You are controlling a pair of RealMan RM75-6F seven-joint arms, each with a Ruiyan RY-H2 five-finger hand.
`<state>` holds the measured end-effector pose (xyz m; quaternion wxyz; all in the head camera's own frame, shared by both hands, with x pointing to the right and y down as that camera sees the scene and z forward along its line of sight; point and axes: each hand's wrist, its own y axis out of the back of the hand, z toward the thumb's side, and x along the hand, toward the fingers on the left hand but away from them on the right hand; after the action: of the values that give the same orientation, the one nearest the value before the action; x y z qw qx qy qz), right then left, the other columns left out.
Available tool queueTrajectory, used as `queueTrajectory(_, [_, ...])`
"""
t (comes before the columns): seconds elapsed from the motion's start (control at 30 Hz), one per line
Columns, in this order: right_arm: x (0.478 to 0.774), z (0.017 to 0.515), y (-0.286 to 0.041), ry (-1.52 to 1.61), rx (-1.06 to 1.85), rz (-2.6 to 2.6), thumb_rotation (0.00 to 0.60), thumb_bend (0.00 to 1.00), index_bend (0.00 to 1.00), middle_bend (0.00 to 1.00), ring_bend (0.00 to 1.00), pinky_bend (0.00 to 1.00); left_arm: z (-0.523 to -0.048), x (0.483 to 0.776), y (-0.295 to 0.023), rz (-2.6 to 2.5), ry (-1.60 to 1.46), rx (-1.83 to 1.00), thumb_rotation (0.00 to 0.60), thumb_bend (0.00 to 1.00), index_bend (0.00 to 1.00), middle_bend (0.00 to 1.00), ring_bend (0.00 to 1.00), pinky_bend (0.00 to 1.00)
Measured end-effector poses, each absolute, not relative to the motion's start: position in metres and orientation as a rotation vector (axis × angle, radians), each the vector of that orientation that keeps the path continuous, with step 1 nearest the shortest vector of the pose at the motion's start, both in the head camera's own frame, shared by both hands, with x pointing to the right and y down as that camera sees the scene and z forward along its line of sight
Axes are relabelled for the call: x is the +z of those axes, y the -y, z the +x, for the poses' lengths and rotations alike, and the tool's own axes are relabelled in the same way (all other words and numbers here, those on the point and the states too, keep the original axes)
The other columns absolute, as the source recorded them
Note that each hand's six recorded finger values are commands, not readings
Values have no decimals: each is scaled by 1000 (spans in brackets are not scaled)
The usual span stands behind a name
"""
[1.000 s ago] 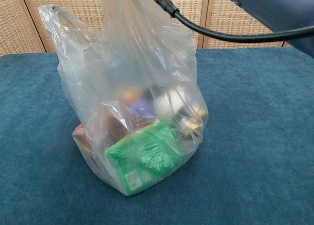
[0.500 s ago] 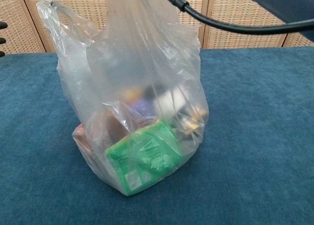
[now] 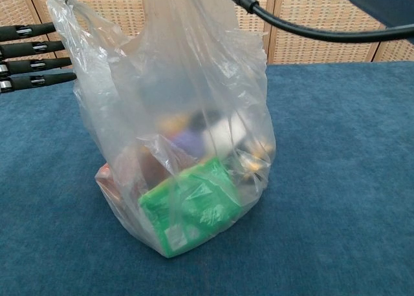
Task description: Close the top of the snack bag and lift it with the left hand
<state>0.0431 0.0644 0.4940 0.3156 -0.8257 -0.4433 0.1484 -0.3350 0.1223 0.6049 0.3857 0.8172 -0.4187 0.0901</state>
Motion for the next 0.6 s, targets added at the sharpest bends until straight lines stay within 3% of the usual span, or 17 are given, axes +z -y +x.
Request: queueTrajectory(0.6, [491,44,-66,1154,391,-2169,600,908,166,5,0,111,-273,599,-92,2002,869,68,600,150,0,0,38,108])
